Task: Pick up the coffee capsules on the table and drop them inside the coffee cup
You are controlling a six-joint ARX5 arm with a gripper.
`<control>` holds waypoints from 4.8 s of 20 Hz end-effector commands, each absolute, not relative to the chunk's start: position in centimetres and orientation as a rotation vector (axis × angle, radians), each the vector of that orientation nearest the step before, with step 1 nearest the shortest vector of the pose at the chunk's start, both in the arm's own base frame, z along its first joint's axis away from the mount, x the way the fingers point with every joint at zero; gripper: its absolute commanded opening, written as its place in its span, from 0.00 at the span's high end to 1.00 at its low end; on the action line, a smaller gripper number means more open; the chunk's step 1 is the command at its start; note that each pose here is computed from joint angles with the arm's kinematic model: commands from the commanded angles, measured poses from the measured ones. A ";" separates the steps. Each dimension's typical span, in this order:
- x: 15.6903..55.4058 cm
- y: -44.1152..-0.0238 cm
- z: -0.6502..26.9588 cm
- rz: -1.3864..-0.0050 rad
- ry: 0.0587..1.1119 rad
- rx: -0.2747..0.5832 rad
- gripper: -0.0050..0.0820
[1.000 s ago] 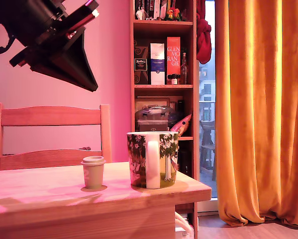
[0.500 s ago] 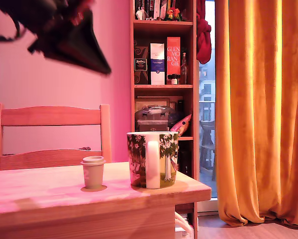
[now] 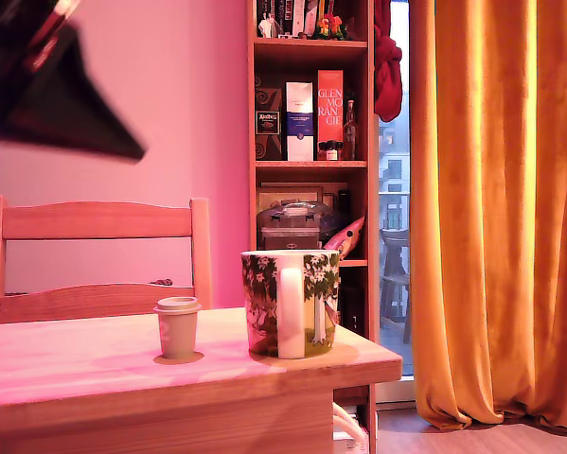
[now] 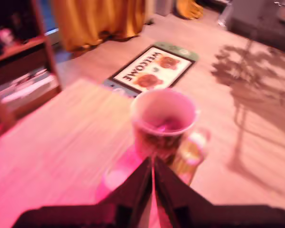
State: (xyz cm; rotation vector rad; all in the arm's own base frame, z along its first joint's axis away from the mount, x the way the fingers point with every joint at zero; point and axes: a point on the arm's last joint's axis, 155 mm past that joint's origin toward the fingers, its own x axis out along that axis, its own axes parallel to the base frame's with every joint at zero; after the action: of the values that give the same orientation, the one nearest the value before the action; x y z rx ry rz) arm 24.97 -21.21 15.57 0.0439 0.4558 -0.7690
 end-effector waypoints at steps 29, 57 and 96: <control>24.6 -16.4 8.9 -0.550 0.648 0.153 0.96; 25.2 -19.6 6.8 -0.682 0.673 0.152 0.23; 28.6 -23.7 4.1 -0.799 0.559 0.152 0.23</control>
State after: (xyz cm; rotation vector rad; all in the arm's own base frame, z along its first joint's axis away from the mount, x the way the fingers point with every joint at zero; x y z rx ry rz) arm 28.53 -23.83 4.62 0.1426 0.5591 -0.8012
